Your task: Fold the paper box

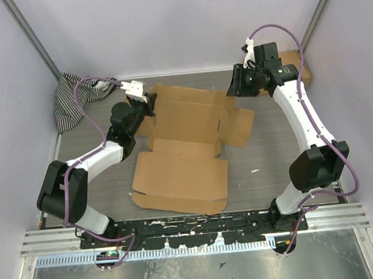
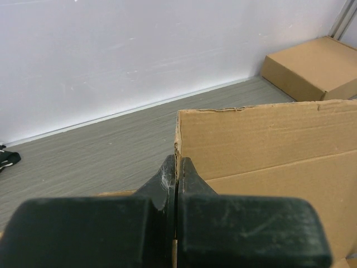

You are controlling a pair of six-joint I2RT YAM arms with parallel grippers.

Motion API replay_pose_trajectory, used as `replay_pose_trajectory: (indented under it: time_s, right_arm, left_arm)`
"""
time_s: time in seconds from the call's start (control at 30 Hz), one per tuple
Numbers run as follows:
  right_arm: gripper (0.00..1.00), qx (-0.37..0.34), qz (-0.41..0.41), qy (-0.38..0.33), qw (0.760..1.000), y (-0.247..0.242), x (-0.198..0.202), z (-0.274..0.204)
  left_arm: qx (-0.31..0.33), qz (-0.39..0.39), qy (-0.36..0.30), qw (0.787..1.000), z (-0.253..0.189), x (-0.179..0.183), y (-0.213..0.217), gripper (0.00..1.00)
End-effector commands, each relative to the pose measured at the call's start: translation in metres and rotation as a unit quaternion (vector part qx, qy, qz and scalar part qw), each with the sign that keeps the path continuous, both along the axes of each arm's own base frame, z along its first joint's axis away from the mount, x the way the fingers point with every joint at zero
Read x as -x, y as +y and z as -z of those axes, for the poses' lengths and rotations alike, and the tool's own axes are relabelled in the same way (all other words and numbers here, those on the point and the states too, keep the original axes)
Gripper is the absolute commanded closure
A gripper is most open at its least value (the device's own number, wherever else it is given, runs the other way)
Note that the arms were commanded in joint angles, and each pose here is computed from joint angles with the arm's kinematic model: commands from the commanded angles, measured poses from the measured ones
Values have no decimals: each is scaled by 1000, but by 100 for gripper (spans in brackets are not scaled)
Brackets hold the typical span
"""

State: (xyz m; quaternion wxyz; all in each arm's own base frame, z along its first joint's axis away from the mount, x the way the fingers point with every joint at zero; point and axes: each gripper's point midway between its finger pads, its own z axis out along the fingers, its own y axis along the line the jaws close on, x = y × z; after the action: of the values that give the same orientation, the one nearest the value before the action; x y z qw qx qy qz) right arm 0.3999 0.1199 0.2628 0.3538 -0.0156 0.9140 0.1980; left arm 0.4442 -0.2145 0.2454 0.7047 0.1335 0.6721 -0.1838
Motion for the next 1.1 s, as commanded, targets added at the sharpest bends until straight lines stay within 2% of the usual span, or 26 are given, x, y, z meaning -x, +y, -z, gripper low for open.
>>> replay_pose_trajectory:
  time_s: [0.0, 0.27, 0.53, 0.57, 0.6, 0.67, 0.8, 0.9, 0.93, 1.07]
  right_arm:
    - [56, -10, -25, -10, 1000, 9, -1, -10]
    - [62, 2, -21, 3, 1000, 7, -3, 1]
    - [98, 21, -36, 24, 999, 19, 1, 16]
    - [99, 30, -32, 24, 999, 19, 0, 18]
    - [99, 40, -26, 23, 999, 18, -1, 20]
    - [99, 57, -8, 13, 998, 15, -6, 18]
    - [99, 84, 31, -40, 995, 8, -23, 10]
    - [99, 72, 42, -102, 991, 12, -33, -3]
    - [99, 63, 44, -125, 989, 15, -35, -8]
    - [99, 36, 59, -214, 974, 21, -40, -30]
  left_arm:
    - [19, 6, -56, 998, -34, 8, 0, 100]
    - [25, 9, -69, 997, -40, 13, 0, 100]
    - [32, 3, -61, 998, -39, 10, 1, 100]
    - [33, -1, -53, 998, -38, 10, 2, 99]
    - [34, -5, -46, 998, -38, 9, 3, 94]
    - [37, -17, -28, 999, -39, 8, 7, 72]
    - [41, -31, 2, 999, -52, 19, 16, 40]
    - [45, -45, 31, 998, -54, 29, 25, 7]
    - [50, -59, 45, 996, -53, 31, 30, 1]
    - [28, -99, 130, 986, -36, 35, 44, 2]
